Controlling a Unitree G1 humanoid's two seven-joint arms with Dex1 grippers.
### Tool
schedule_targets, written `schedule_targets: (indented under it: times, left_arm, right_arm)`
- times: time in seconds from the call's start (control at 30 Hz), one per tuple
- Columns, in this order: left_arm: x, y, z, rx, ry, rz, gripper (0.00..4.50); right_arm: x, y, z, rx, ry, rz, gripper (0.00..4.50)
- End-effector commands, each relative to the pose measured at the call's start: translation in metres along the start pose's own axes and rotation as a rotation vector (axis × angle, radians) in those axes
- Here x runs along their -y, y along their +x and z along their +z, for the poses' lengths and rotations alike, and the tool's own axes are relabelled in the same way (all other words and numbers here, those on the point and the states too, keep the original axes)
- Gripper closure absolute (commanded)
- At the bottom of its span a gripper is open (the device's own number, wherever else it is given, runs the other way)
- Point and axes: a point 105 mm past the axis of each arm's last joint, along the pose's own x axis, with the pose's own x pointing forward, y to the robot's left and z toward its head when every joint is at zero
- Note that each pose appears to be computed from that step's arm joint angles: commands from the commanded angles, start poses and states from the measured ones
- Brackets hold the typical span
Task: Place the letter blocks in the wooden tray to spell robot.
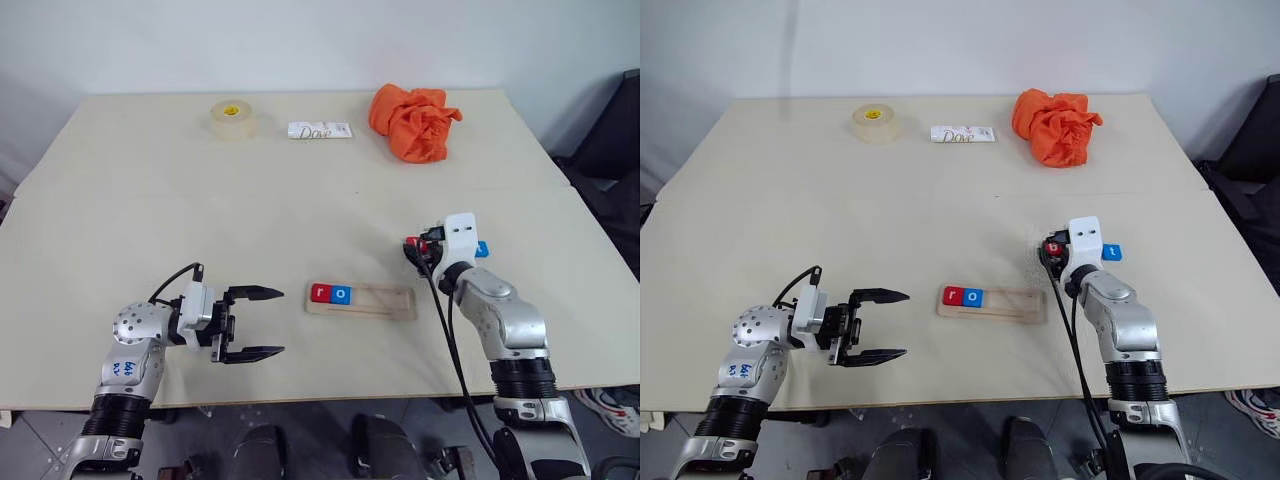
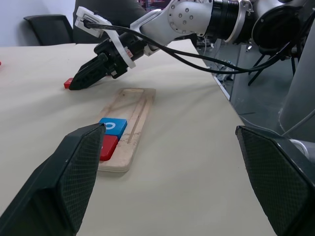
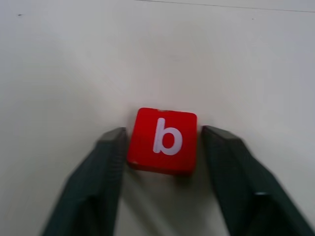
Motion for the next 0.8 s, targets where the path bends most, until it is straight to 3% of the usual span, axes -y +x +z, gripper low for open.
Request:
schedule_targets:
  times: [0.03,0.23,0.37,0.6,0.8]
  left_arm:
    - [-0.002,-0.003,0.007,0.022,0.018,0.005,0.0]
    - [-0.008,-0.011,0.005,0.012,0.005,0.012,0.0]
    - [-0.019,-0.024,-0.001,-0.021,0.004,0.05,0.0]
    - [-0.035,-0.027,-0.001,-0.03,0.029,0.065,0.0]
    - [-0.04,-0.026,-0.001,-0.026,0.037,0.053,0.0]
  right_arm:
    - [0.004,-0.004,0.013,0.067,0.002,-0.024,3.04]
    - [0.005,-0.032,0.039,0.15,-0.02,-0.007,3.04]
    - [0.003,-0.066,0.042,0.169,-0.056,-0.012,3.04]
    - [0.005,-0.112,-0.004,0.069,0.004,-0.126,3.04]
    - [0.004,-0.117,-0.025,0.018,0.059,-0.165,3.04]
